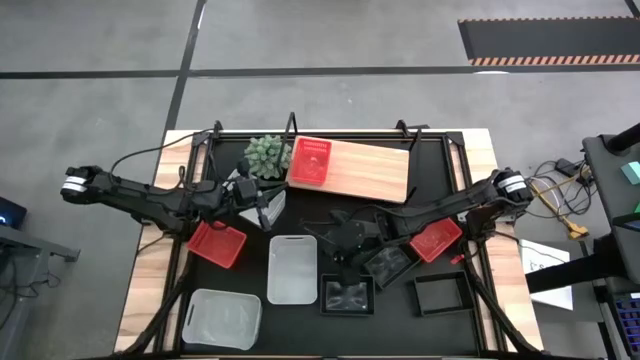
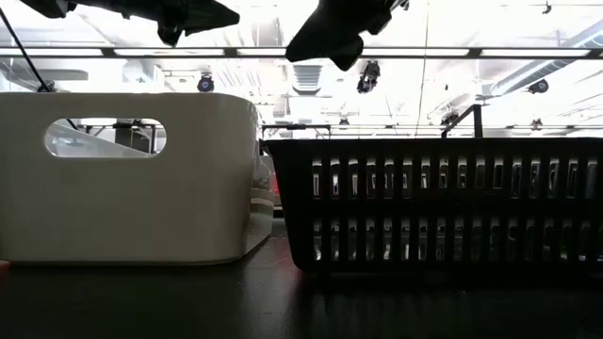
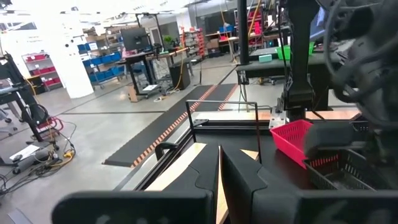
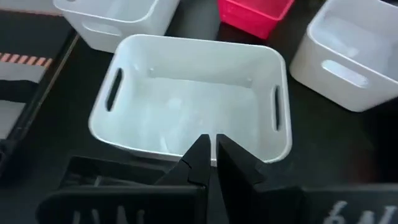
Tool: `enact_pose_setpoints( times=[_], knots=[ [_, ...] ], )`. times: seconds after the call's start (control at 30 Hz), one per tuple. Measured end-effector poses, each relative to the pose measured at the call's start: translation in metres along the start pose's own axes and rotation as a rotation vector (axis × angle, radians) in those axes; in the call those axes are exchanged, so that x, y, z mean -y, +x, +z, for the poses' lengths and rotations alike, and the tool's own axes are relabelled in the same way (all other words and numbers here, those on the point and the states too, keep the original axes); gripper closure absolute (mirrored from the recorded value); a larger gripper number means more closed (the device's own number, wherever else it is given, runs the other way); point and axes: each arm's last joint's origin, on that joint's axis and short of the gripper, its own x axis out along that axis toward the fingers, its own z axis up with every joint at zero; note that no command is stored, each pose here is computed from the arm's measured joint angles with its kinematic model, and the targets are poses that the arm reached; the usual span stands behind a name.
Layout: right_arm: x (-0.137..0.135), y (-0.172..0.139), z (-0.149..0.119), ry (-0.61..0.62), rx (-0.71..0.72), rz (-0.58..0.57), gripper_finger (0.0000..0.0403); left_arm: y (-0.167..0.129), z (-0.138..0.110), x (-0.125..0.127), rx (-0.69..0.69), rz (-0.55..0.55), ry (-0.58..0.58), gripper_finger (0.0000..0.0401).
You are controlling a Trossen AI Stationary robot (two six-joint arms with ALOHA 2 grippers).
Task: Stack baskets on shelf by color
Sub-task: Put the middle white bin on the shelf
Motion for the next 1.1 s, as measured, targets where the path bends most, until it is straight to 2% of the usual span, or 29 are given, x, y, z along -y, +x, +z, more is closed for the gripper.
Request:
enact_pose_setpoints(
  times=[0.27, 0.5, 0.73, 0.93, 1.1],
  knots=[
    [-0.013, 0.014, 0.012, 0.031, 0.073, 0.031, 0.0287, -0.001, 0.001, 0.000, 0.006, 0.001, -0.003, 0.0401],
    [-0.025, 0.046, 0.020, 0.016, 0.056, 0.048, 0.0222, -0.003, 0.004, -0.002, 0.015, -0.002, -0.008, 0.0401],
    [-0.035, 0.068, 0.026, 0.039, 0.038, 0.140, 0.0212, -0.004, 0.003, 0.000, 0.016, -0.015, -0.007, 0.0401],
    [-0.052, 0.091, 0.021, 0.034, 0.001, 0.165, 0.0215, -0.006, 0.005, -0.001, 0.024, -0.017, -0.012, 0.0401],
    [-0.060, 0.101, 0.030, 0.047, -0.027, 0.209, 0.0215, -0.007, 0.006, -0.001, 0.029, -0.018, -0.014, 0.0401]
  ],
)
